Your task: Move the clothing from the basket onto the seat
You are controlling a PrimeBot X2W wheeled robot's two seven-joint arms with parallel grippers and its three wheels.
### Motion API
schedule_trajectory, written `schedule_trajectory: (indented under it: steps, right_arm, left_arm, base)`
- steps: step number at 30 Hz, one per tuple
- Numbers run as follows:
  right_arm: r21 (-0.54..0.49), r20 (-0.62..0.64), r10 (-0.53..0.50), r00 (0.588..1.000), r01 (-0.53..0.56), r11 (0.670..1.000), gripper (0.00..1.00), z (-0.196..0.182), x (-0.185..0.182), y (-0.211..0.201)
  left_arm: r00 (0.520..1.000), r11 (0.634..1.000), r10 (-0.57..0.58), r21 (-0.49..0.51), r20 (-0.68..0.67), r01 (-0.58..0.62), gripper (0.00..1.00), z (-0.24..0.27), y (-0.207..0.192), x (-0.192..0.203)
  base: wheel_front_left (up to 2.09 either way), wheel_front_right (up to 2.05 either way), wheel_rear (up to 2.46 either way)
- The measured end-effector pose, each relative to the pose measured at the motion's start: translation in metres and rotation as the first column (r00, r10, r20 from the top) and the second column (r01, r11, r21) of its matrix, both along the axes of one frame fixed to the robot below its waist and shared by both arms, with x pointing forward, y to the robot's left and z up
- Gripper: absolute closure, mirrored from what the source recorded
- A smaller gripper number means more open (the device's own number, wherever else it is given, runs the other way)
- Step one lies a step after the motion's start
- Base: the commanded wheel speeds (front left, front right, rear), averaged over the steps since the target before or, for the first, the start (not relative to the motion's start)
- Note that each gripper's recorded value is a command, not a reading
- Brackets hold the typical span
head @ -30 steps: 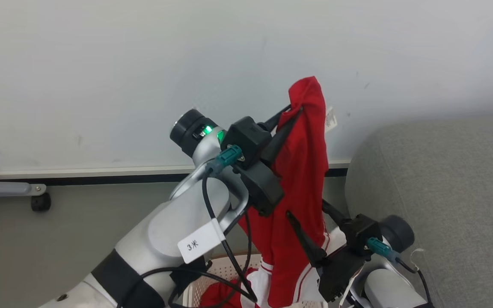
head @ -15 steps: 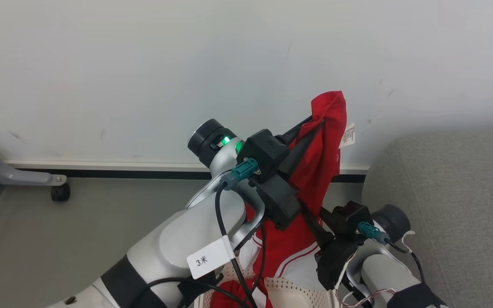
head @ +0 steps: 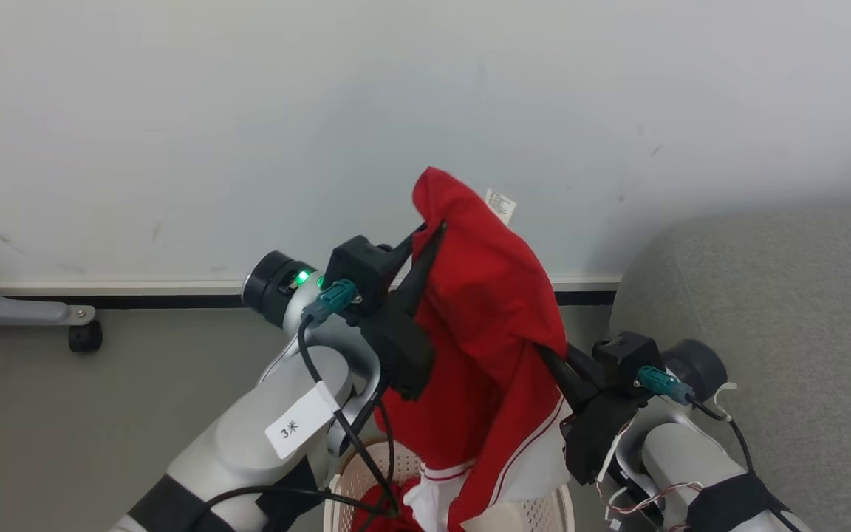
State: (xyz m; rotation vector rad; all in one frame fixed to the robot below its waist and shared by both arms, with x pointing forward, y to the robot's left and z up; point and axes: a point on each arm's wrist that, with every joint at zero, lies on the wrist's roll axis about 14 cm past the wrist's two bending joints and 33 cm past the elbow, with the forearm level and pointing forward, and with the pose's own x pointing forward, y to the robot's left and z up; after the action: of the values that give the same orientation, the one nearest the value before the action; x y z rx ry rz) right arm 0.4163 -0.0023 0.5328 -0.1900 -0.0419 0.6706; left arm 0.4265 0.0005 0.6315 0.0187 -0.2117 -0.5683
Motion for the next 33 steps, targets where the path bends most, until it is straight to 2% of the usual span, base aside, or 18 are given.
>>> schedule_trajectory:
  steps: [5, 14, 22, 33]
  right_arm:
    - [-0.012, 0.024, -0.046, 0.999, 0.047, 0.999, 1.00, 0.005, 0.005, -0.027]
    - [-0.045, 0.083, -0.168, 0.982, 0.172, 0.984, 1.00, 0.020, 0.011, -0.094]
    - [-0.056, 0.133, -0.277, 0.952, 0.286, 0.957, 1.00, 0.033, 0.003, -0.152]
    - [-0.050, 0.230, -0.384, 0.894, 0.405, 0.913, 1.00, 0.067, -0.019, -0.212]
  left_arm:
    - [0.998, 1.000, 0.024, 0.010, -0.058, -0.023, 0.00, -0.026, 0.008, 0.003]
    - [0.981, 1.000, -0.004, 0.005, -0.192, 0.005, 0.00, -0.080, -0.002, -0.010]
    - [0.958, 0.996, -0.087, -0.033, -0.275, 0.081, 0.00, -0.108, -0.034, -0.030]
    - [0.921, 0.972, -0.235, -0.082, -0.312, 0.220, 0.00, -0.115, -0.090, -0.053]
  base:
    - [0.00, 0.00, 0.00]
    - [0.00, 0.00, 0.00]
    - [0.00, 0.00, 0.00]
    - [0.00, 0.00, 0.00]
